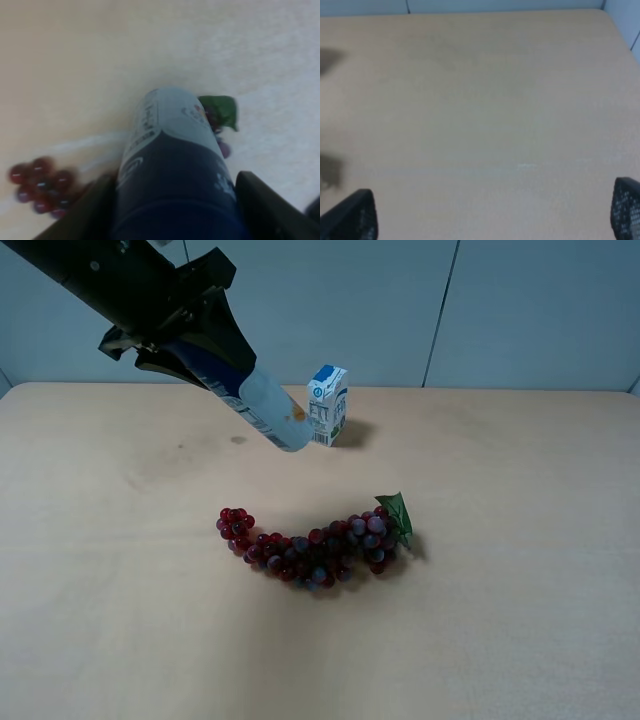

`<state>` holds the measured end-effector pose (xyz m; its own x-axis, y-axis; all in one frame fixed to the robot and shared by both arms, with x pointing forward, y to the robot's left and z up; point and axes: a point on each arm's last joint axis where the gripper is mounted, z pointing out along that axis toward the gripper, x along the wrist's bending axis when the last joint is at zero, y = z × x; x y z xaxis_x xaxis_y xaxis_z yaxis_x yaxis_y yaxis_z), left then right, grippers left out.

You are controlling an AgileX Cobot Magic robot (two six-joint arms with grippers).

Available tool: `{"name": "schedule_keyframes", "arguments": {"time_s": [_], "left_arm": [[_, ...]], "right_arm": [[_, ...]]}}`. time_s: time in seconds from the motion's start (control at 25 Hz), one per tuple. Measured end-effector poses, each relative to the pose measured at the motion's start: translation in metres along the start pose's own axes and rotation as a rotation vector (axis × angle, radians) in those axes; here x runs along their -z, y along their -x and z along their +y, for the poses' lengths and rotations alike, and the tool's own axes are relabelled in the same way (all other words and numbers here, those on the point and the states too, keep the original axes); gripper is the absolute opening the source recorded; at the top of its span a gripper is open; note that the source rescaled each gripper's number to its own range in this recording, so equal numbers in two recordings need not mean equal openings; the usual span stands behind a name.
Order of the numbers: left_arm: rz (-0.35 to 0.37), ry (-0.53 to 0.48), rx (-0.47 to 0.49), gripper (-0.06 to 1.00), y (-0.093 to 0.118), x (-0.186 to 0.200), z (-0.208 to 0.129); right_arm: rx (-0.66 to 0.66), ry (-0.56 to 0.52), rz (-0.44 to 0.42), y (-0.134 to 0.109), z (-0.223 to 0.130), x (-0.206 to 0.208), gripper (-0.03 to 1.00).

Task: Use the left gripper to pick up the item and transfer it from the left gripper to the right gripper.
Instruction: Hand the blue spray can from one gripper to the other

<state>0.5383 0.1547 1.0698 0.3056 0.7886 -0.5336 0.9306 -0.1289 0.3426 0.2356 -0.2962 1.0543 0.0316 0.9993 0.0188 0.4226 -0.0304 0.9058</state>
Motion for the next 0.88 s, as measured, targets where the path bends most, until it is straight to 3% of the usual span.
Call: {"name": "schedule_keyframes", "arguments": {"time_s": [0.6,0.88], "left_arm": [[-0.263,-0.045,0.058,0.00,0.005,-0.024,-0.026],[-0.319,-0.127,-0.006,0.00,0.010,-0.023,-0.034]], "right_arm": [[0.006,0.000,0.007,-0.001,0.000,0.000,1.00],[0.093,-0.012,0.140,-0.013,0.010,0.001,1.00]]}}
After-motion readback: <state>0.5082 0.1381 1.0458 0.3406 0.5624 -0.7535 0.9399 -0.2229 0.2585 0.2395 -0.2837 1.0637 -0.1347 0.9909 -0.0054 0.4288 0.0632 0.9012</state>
